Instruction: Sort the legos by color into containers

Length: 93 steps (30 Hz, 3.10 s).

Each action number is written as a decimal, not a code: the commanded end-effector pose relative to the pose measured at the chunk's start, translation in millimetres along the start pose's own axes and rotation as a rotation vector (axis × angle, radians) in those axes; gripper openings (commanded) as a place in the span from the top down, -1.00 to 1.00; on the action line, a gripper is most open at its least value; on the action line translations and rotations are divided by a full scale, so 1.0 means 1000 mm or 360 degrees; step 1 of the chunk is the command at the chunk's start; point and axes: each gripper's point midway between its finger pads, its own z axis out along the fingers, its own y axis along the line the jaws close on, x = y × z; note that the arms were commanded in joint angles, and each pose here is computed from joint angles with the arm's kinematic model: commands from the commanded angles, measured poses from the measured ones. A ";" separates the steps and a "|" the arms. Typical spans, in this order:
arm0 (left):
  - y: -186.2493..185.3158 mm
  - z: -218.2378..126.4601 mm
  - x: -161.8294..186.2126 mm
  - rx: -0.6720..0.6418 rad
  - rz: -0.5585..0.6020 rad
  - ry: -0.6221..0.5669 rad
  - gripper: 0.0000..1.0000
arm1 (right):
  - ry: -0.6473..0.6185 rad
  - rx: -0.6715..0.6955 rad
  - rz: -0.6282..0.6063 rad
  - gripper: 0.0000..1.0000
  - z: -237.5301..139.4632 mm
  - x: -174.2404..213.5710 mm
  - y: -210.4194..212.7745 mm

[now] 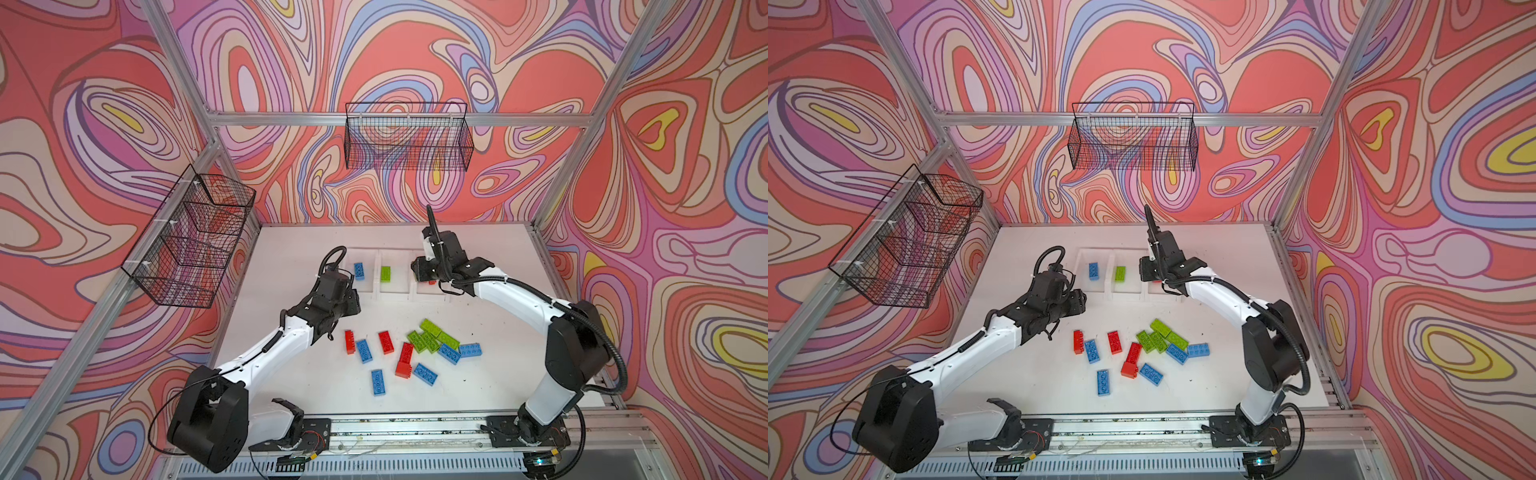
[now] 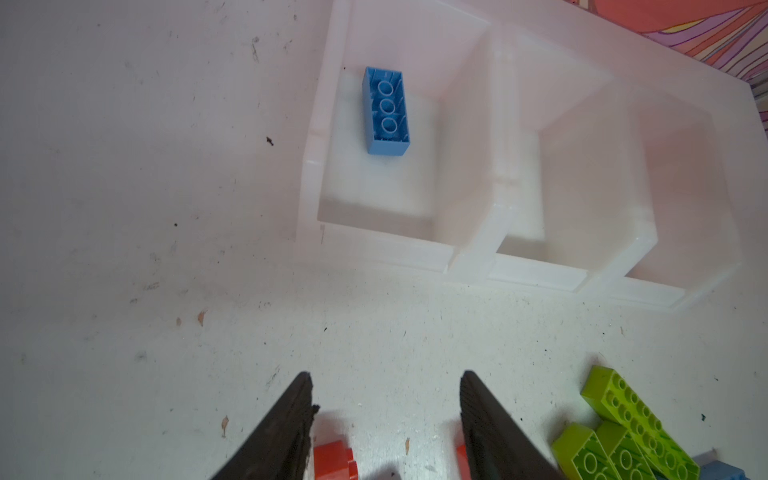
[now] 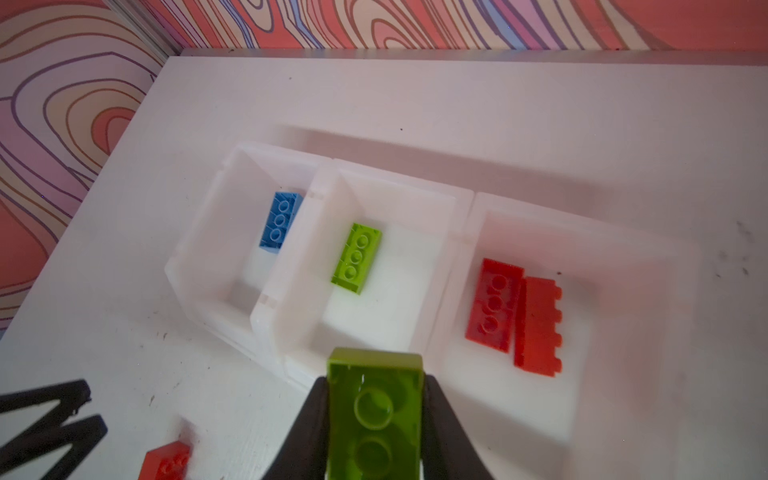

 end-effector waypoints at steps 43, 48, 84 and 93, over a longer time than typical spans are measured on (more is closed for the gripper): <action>-0.007 -0.002 0.141 -0.0191 -0.0299 0.0412 -0.28 | -0.0244 0.0209 0.0133 -0.05 0.000 -0.026 -0.037; -0.010 0.005 0.147 -0.0201 -0.0290 0.0455 -0.26 | -0.0250 0.0229 0.0144 -0.04 -0.007 -0.024 -0.045; -0.028 -0.002 -0.032 -0.0147 0.0288 0.0020 0.46 | 0.0057 0.0113 0.0161 0.03 -0.039 0.081 -0.044; -0.044 0.071 -0.088 -0.0078 0.0427 0.0060 0.46 | 0.0128 -0.0008 0.0036 0.03 -0.043 0.113 0.010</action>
